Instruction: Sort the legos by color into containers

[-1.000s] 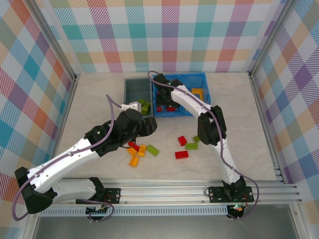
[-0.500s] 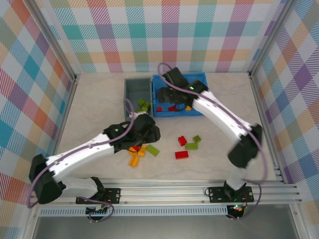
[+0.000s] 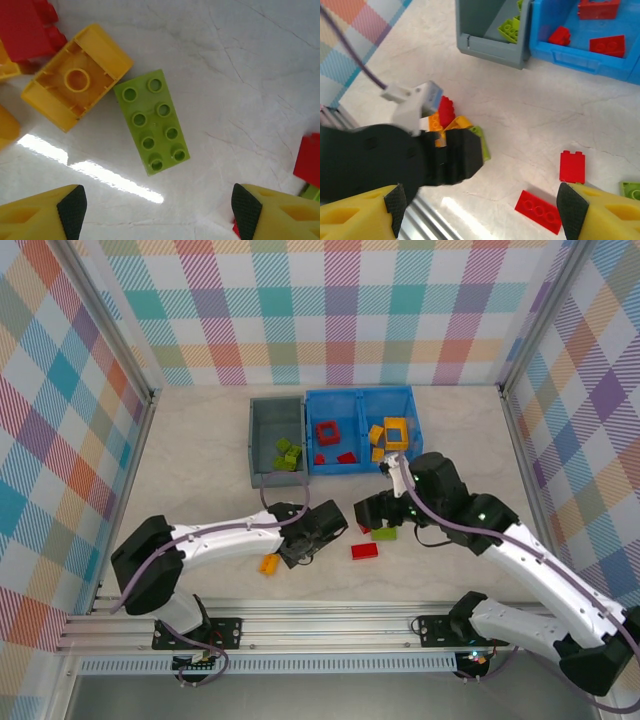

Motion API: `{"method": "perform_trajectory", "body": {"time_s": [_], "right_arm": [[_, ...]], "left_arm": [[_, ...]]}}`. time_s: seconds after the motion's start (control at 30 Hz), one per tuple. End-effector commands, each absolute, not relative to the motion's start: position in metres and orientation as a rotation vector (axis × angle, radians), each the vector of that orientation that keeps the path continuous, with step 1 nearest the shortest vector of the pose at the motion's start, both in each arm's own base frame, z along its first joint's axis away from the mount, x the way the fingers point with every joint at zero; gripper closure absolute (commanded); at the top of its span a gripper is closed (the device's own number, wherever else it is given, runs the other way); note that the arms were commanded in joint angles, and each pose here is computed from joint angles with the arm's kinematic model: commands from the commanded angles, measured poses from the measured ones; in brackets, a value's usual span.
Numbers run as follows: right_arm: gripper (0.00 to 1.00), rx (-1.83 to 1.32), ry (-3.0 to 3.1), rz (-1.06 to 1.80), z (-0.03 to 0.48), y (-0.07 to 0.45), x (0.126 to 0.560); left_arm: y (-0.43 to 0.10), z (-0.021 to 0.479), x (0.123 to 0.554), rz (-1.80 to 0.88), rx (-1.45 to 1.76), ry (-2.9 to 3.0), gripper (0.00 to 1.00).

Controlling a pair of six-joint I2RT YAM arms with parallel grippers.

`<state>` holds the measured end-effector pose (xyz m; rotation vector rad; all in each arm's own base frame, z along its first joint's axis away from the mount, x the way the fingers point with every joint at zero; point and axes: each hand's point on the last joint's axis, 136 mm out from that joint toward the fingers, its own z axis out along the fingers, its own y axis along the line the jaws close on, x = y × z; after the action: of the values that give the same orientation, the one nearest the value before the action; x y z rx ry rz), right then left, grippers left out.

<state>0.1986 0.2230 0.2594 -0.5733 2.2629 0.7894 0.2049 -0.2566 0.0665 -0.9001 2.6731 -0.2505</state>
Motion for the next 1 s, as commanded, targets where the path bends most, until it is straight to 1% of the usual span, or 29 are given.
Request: {"method": "perform_trajectory", "body": {"time_s": [0.0,0.13,0.27,0.33,0.43,0.47,0.5,0.57,0.6,0.7,0.8,0.97], "right_arm": [[0.19,-0.605,2.232,0.85,0.267,0.224,0.186],[0.2,-0.597,2.239,0.843,0.267,0.223,0.187],[0.2,-0.578,2.242,0.861,0.266,0.225,0.188],[0.2,-0.571,2.247,0.865,0.264,0.225,0.188],[0.2,-0.57,2.256,0.865,0.261,0.225,0.187],[0.2,-0.569,2.261,0.864,0.26,0.225,0.188],[0.21,-0.569,2.261,0.863,0.26,0.225,0.188],[0.21,-0.567,2.256,0.859,0.261,0.225,0.189],[0.21,-0.563,2.252,0.856,0.262,0.224,0.189],[0.22,-0.544,2.234,0.853,0.269,0.225,0.194],[0.22,-0.522,2.223,0.868,0.276,0.231,0.201],[0.22,-0.484,2.195,0.968,0.281,0.258,0.22]], "left_arm": [[-0.262,0.051,0.214,-0.258,-1.054,2.648,0.24],[-0.261,0.034,0.218,-0.232,-1.138,2.644,0.31],[-0.252,0.023,0.229,-0.165,-1.139,2.623,0.43],[-0.249,0.018,0.232,-0.141,-1.146,2.62,0.47],[-0.251,0.01,0.236,-0.14,-1.097,2.652,0.59],[-0.252,0.011,0.237,-0.148,-1.085,2.653,0.66],[-0.254,0.014,0.239,-0.163,-1.067,2.652,0.71],[-0.258,0.027,0.243,-0.199,-1.016,2.637,0.8],[-0.261,0.041,0.247,-0.221,-0.976,2.622,0.82],[-0.262,0.088,0.26,-0.217,-0.829,2.581,0.83],[-0.243,0.13,0.28,-0.179,-0.714,2.551,0.84],[-0.205,0.166,0.334,-0.055,-0.531,2.594,0.85]]}}
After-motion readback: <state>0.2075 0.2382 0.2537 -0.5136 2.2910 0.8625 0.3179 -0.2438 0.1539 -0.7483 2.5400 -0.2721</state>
